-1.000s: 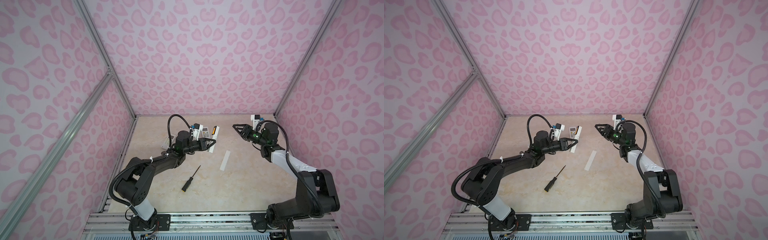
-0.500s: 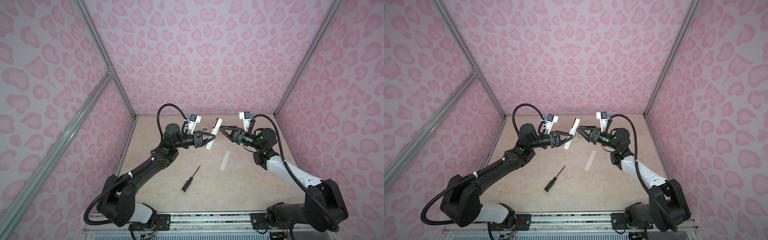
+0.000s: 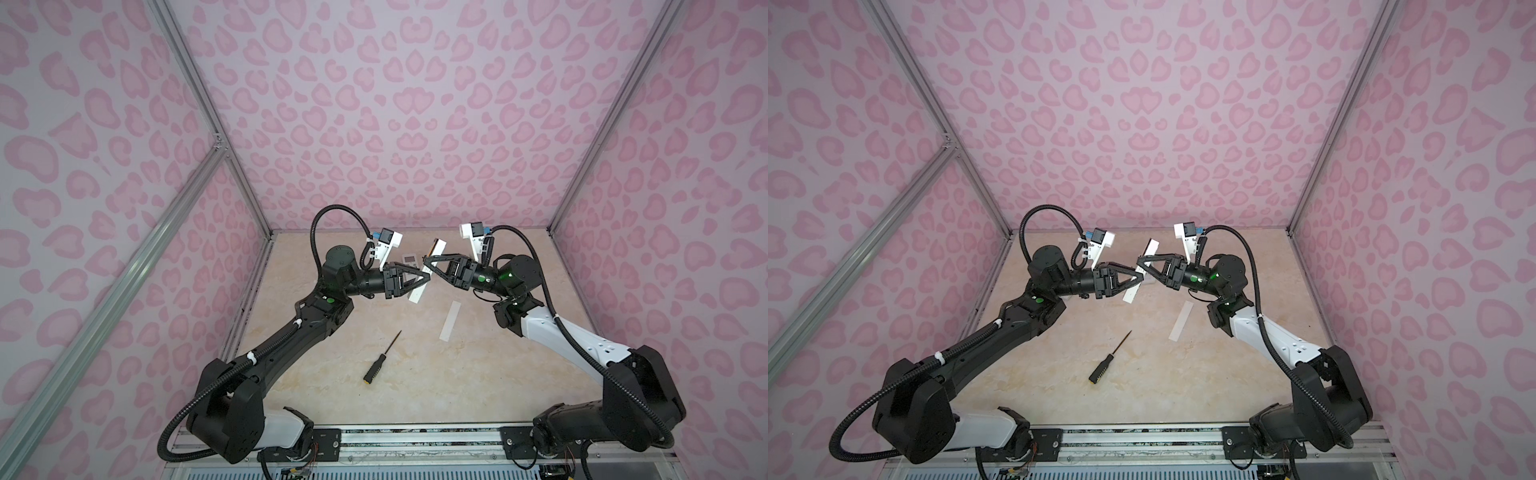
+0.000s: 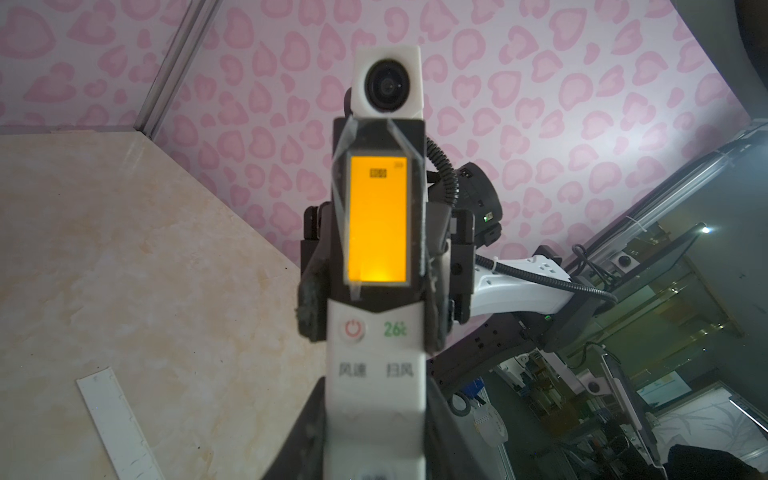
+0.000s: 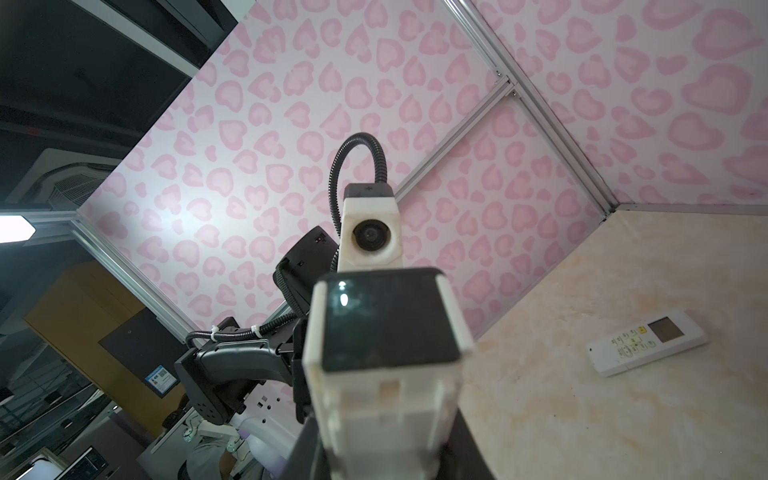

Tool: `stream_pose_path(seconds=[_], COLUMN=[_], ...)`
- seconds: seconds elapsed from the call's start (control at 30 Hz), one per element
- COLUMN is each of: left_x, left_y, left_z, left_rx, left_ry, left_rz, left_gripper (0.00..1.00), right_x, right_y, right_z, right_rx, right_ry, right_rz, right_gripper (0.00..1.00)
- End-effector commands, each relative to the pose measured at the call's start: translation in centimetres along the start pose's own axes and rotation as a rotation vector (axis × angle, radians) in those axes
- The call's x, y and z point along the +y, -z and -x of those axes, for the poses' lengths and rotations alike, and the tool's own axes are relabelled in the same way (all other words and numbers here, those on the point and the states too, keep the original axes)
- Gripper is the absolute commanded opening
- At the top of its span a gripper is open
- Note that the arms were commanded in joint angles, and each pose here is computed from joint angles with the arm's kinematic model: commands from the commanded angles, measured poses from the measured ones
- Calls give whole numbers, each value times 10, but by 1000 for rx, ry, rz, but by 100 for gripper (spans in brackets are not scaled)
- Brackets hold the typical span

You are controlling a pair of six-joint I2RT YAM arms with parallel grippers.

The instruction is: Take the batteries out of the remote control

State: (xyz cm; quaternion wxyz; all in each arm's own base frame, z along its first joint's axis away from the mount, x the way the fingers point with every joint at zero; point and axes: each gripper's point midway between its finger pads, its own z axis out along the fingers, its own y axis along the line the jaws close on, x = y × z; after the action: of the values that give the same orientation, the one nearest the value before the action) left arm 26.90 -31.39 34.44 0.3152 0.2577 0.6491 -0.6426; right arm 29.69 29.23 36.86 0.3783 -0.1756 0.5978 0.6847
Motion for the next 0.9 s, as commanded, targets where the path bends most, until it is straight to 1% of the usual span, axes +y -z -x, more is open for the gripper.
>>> stream_pose_path(seconds=[0.0, 0.07, 0.1, 0.13, 0.2, 0.23, 0.27, 0.3, 0.37, 0.43, 0.5, 0.57, 0.6, 0.63, 0.67, 0.73, 0.87], left_x=[2, 7, 10, 13, 23, 30, 37, 43, 57, 74, 91, 104, 110, 115, 120, 128, 139], left_y=[2, 4, 5, 6, 9, 11, 14, 18, 28, 44, 61, 80, 88, 96, 103, 116, 139], left_z=[-1, -4, -6, -10, -14, -17, -19, -22, -29, -36, -46, -58, -65, -73, -79, -95, -128], left_rx=[-3, 1, 5, 14, 25, 32, 41, 49, 65, 69, 91, 124, 141, 156, 168, 186, 211], left_ry=[-28, -37, -45, -45, -40, -35, -29, -26, -14, -17, -23, -39, -38, -38, -32, -12, 54], left_rz=[35, 66, 81, 97, 140, 163, 185, 209, 281, 385, 511, 639, 689, 737, 779, 845, 946], left_gripper=[16, 31, 40, 46, 55, 59, 65, 67, 70, 72, 72, 71, 70, 70, 69, 68, 66], right_x=[0, -4, -7, -11, -20, -29, -40, -48, -69, -87, -105, -126, -133, -141, -147, -161, -186], right_y=[-1, 0, 1, 1, 6, 11, 19, 24, 44, 63, 78, 94, 98, 104, 106, 107, 107], right_z=[6, 6, 7, 6, 6, 7, 7, 7, 6, 1, -13, -35, -42, -57, -67, -89, -138], right_rx=[-29, -34, -35, -31, -29, -33, -36, -35, -33, -20, 44, 160, 214, 298, 357, 486, 729], right_ry=[19, 13, 12, 10, 8, 3, -8, -19, -57, -94, -98, -78, -58, -44, -36, -21, -25], right_rz=[-11, -43, -66, -93, -166, -230, -309, -359, -489, -598, -724, -903, -968, -1046, -1096, -1170, -1256], right_gripper=[10, 6, 6, 5, 4, 3, 2, 1, 0, 0, 0, 0, 0, 0, 0, 0, 0])
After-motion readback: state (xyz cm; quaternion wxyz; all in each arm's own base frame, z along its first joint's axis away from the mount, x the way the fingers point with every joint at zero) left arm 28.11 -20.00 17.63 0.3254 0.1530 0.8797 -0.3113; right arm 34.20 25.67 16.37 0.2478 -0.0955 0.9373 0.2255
